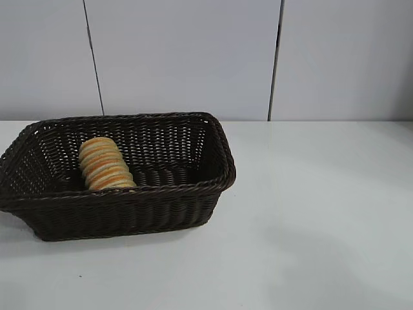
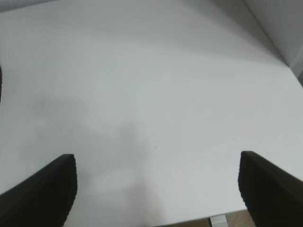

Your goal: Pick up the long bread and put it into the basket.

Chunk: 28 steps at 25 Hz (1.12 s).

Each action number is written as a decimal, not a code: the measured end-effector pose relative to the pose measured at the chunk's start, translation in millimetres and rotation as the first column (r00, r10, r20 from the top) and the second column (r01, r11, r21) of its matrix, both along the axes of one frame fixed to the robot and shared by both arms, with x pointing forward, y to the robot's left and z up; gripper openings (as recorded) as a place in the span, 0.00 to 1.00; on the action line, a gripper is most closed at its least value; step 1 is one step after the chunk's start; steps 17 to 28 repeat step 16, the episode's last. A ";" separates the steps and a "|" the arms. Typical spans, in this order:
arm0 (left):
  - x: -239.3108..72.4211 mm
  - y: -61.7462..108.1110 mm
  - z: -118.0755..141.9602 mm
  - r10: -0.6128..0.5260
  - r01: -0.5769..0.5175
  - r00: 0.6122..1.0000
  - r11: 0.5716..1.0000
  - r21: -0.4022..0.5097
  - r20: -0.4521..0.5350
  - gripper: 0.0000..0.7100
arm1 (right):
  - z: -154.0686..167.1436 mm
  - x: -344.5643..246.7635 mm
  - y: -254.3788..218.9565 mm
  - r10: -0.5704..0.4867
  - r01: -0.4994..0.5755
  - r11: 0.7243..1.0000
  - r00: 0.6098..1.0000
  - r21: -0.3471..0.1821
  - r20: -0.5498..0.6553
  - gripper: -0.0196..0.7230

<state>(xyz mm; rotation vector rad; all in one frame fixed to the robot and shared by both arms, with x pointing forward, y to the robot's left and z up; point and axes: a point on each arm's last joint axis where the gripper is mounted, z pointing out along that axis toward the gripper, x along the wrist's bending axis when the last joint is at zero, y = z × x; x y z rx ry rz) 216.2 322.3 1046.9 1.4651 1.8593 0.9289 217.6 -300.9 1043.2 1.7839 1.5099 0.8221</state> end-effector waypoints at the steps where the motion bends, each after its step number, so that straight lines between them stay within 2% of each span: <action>1: 0.0 0.0 0.0 0.000 0.000 1.000 1.000 0.000 0.000 0.92 | 0.0 0.0 -0.1 0.007 -0.007 1.000 1.000 0.000 0.000 0.89; 28: 0.0 0.0 0.0 0.000 0.000 1.000 1.000 0.000 0.000 0.92 | 0.0 0.0 -0.3 0.013 -0.013 1.000 1.000 0.000 0.000 0.89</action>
